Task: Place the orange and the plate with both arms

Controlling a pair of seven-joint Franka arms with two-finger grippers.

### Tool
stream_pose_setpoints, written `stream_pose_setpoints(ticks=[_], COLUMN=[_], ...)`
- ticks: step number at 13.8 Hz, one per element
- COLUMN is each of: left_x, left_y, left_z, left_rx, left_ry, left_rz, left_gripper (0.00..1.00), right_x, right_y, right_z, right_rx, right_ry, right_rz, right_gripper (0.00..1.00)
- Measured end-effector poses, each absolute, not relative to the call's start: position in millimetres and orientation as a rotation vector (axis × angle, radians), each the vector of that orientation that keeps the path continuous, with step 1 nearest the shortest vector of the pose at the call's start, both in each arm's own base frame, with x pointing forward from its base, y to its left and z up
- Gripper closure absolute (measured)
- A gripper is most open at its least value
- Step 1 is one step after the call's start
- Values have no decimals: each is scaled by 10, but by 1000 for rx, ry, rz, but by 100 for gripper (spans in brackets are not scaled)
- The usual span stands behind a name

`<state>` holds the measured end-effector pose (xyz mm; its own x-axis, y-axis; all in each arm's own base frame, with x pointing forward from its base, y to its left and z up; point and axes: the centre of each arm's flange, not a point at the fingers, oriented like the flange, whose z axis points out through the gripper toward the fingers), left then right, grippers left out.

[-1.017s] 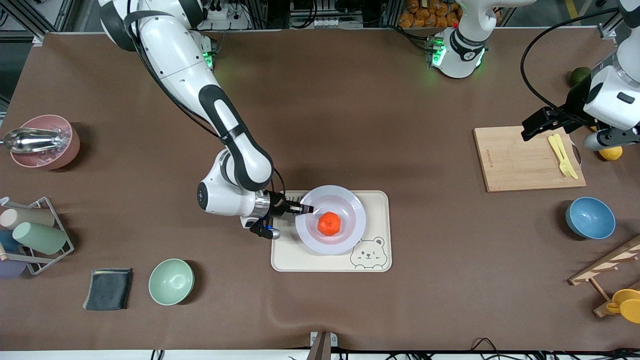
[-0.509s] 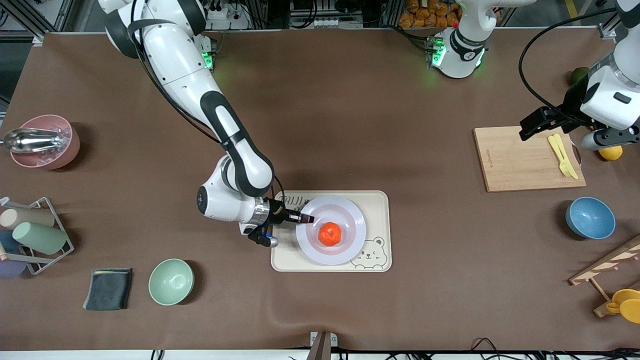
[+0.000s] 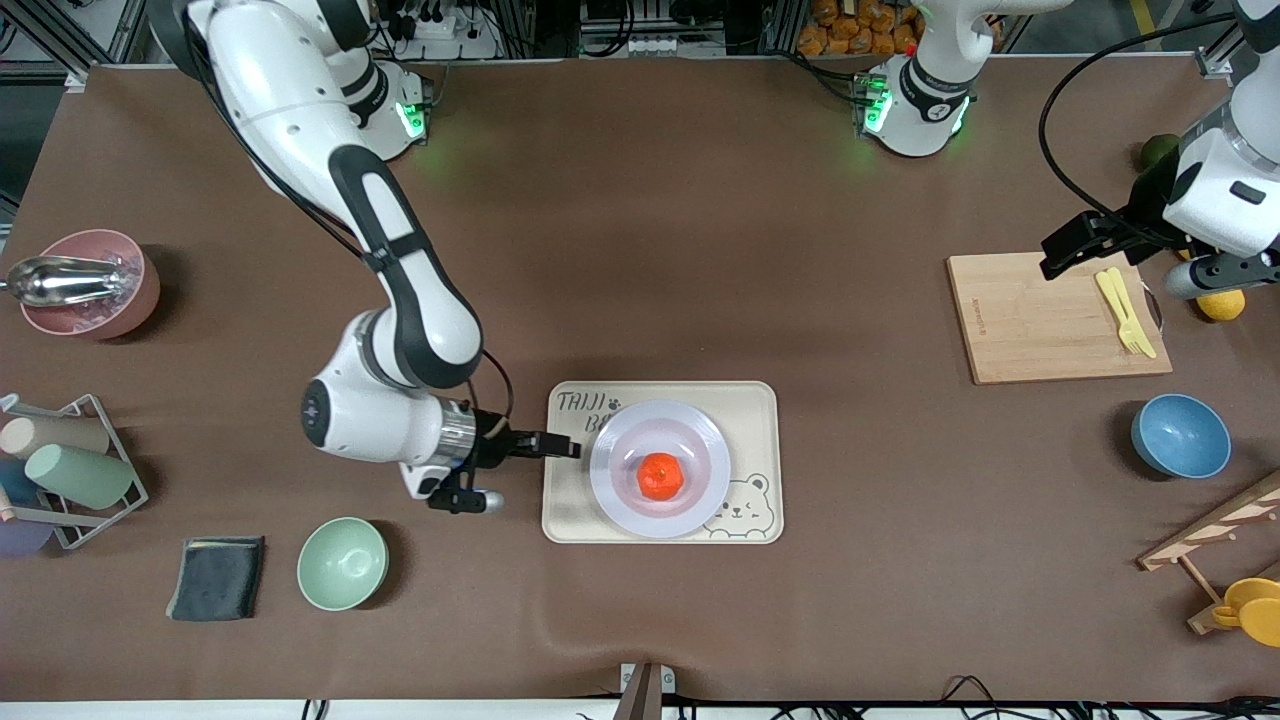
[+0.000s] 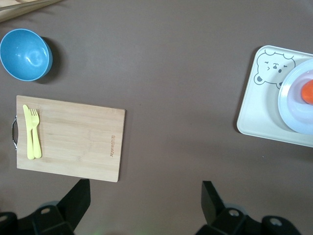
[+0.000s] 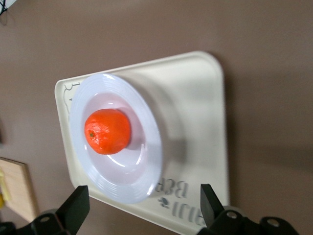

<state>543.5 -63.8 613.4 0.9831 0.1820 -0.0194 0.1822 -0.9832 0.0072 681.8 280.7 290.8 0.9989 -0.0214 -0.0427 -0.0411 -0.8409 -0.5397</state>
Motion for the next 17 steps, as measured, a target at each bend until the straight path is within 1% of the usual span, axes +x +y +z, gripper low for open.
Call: stream_pose_setpoints(ticks=[2,5,8,10,13,15,17], left_x=[5415,5383,5352,5298,5248,5250,5252], left_y=[-659,-665,-736,-862,-984,-971,-965], left_z=[6160,6220,6269,6315,6348,6327,6300], left_rx=[3120,3119,3121,3125,3129,3130,3131], left_ry=[280,278,257,221,190,194,195], left_rz=[-27,-12,0,5,8,1,-8], left_gripper=[0,0,0,0,0,0,0], right_x=[6796,6706,6535,6377,6103,5853,5610], right_y=[2545,1997,1276,862,357,14,-236], right_z=[3301,3856,4372,4795,5512,5880,6138], right_rx=[-2659,-2724,-2838,-2963,-3039,-3040,-3041], right_ry=[-61,-184,-242,-288,-368,-332,-242], right_rz=[46,109,170,153,53,47,64], right_gripper=[0,0,0,0,0,0,0])
